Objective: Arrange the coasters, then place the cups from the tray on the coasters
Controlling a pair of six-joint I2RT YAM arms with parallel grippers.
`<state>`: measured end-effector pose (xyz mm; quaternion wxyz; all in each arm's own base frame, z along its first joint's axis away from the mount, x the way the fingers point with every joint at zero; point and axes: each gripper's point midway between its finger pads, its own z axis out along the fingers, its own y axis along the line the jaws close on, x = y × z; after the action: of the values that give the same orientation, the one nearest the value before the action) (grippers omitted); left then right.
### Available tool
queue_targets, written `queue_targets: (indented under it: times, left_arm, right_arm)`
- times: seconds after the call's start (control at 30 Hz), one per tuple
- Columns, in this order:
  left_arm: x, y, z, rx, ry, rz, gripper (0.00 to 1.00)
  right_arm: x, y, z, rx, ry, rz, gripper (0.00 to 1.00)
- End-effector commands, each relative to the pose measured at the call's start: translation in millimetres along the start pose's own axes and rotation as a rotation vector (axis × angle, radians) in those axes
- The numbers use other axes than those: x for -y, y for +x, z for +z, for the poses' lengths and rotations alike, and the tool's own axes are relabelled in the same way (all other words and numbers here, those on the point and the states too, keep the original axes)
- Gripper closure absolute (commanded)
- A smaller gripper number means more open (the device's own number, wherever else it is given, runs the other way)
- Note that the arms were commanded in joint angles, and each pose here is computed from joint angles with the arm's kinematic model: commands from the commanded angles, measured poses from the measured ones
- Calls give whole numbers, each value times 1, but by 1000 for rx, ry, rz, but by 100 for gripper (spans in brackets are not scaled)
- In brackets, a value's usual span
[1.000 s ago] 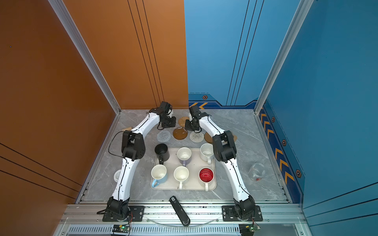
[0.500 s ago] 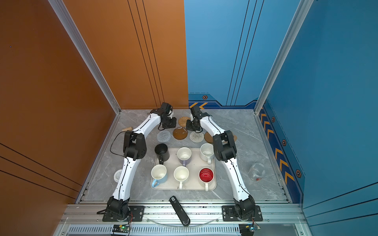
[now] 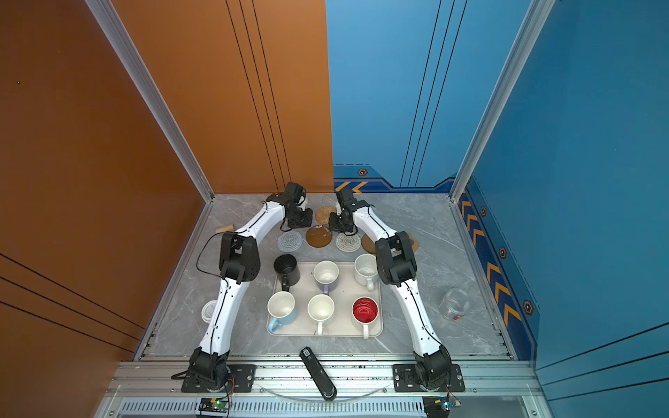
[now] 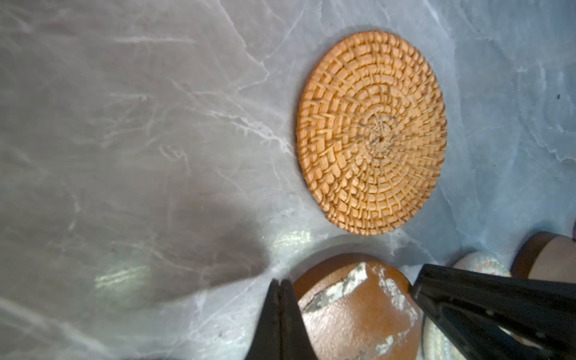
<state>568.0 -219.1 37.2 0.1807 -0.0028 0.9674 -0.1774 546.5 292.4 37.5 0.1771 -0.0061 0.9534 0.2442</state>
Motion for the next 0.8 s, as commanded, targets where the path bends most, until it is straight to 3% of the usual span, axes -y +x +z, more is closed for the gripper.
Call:
queue_targets:
  times: [0.0,0.77]
  left_arm:
    - [-2,4,7,-21,17,-14,97]
    - [-11,31,2,-77,-37,12,98]
  right_arm:
    - [2,-1,4,-1,-4,17,88]
    - [-6,21,2,-50,-5,-15,88]
